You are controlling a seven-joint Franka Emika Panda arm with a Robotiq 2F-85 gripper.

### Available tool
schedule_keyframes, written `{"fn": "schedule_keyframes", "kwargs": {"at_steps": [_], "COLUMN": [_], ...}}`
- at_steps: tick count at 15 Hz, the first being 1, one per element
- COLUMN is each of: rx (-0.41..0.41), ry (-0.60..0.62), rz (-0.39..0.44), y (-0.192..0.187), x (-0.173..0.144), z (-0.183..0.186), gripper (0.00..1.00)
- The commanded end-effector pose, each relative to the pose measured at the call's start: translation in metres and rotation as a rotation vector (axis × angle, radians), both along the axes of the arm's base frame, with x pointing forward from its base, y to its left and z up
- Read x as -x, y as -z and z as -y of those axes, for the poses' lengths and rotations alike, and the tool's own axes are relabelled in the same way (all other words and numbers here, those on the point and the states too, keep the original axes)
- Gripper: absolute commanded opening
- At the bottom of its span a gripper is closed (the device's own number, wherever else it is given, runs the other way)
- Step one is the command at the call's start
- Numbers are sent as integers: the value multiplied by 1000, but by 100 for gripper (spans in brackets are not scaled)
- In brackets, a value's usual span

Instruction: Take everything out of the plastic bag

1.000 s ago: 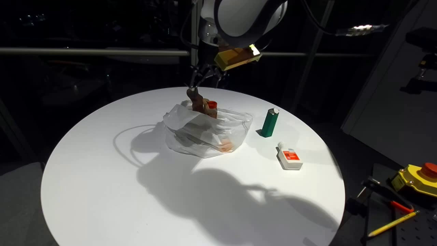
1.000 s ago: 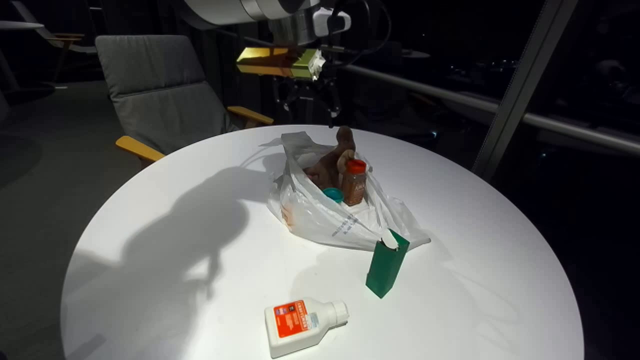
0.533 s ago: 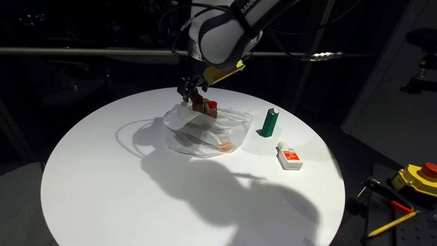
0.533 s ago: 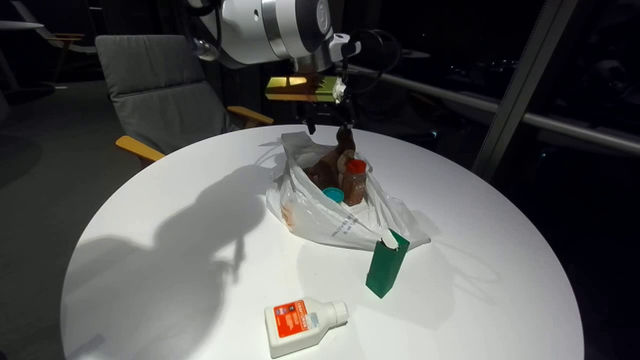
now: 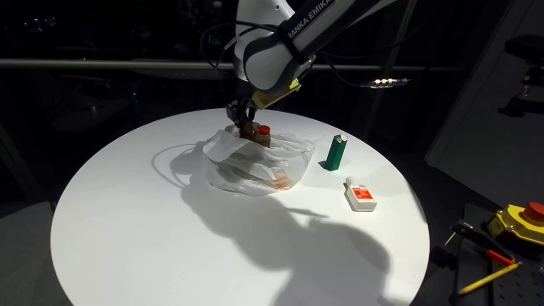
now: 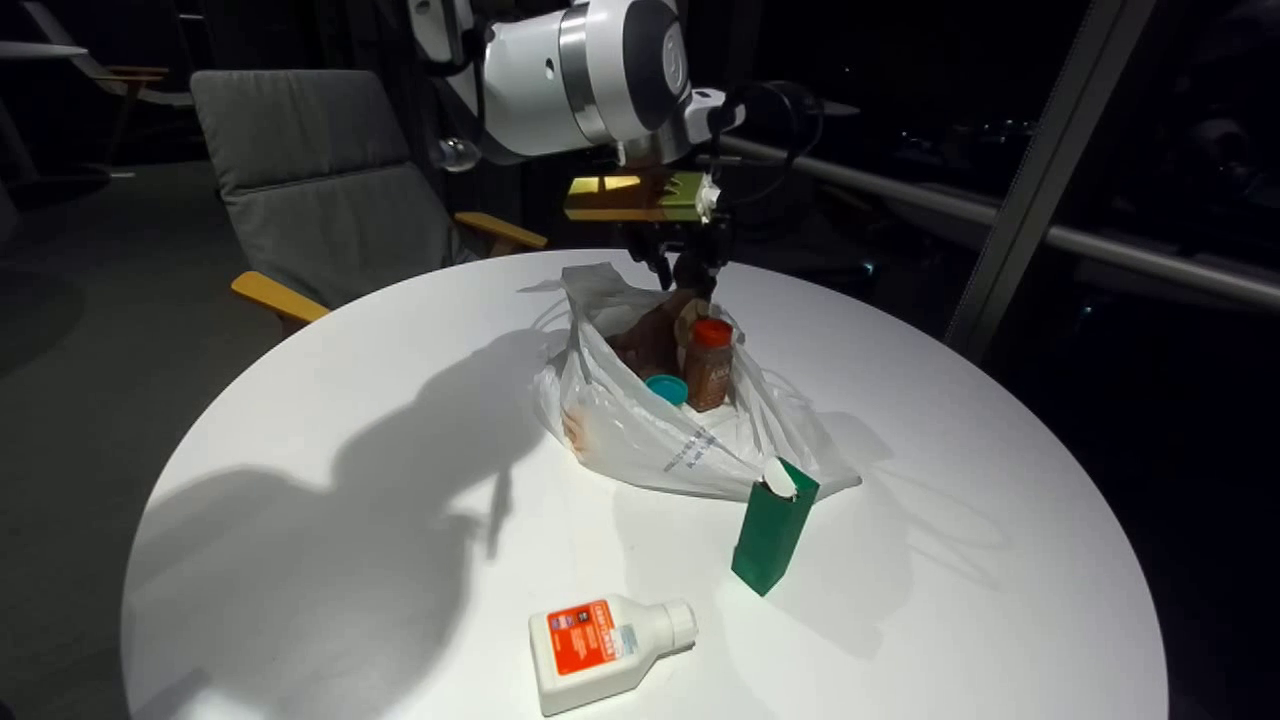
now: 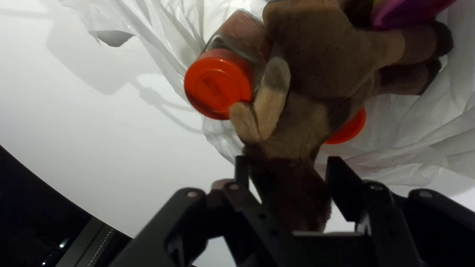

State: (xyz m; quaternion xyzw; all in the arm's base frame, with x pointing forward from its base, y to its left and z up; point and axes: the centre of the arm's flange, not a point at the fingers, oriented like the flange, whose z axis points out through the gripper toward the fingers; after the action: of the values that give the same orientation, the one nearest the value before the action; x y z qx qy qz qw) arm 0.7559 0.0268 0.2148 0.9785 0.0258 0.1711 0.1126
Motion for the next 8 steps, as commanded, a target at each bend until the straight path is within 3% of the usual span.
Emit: {"fn": "schedule_keyframes", "kwargs": {"at_steps": [1, 3, 8], "rx": [36, 50, 95], "ry": [5, 11, 7], "rz": [20, 37, 88], "y": [-23, -31, -60], "x": [5, 9, 27], "z": [9, 12, -21], "gripper": [27, 13, 10]}}
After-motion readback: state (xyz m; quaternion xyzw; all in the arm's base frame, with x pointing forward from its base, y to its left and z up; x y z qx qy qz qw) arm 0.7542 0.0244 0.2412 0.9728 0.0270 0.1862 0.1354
